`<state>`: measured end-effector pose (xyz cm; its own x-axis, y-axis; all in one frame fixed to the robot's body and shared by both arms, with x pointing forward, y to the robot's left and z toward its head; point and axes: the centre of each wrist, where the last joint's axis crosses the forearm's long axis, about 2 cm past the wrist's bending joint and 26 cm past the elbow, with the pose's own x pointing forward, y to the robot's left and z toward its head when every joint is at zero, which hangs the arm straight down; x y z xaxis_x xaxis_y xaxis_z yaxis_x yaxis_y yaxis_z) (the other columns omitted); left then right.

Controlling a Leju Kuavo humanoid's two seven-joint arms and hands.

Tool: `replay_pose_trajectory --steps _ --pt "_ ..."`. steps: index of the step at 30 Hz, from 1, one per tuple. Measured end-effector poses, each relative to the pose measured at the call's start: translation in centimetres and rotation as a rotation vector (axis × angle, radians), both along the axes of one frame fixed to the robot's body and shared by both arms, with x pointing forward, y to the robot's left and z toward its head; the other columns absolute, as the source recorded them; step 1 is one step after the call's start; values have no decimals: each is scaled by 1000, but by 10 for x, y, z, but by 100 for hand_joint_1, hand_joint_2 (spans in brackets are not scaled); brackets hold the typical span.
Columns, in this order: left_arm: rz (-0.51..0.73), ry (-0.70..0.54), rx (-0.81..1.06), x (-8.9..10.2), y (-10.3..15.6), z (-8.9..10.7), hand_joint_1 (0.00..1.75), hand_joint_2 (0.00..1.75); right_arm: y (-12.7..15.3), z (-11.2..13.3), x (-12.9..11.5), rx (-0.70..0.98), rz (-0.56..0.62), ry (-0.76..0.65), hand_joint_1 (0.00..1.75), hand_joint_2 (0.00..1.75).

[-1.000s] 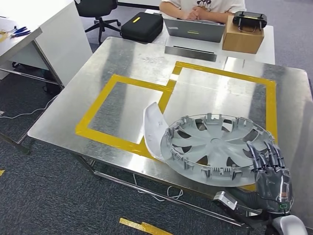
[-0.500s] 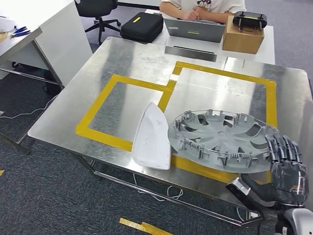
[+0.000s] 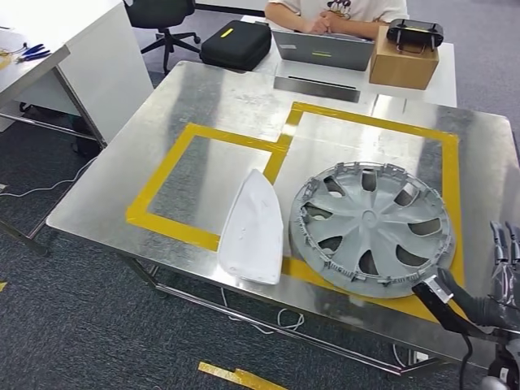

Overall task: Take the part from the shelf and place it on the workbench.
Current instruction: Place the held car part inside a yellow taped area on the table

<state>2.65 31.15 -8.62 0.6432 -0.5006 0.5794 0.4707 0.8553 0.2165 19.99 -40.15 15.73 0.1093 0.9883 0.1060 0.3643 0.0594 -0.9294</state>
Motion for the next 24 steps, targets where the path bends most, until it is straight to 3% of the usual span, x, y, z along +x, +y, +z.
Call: replay_pose_trajectory --steps 12,24 --pt "4 -1 3 0 0 0 0 0 -12 -1 2 -26 -40 15 0 0" --pt "31 -5 6 -4 0 1 0 0 19 15 -2 49 40 -125 0 0"
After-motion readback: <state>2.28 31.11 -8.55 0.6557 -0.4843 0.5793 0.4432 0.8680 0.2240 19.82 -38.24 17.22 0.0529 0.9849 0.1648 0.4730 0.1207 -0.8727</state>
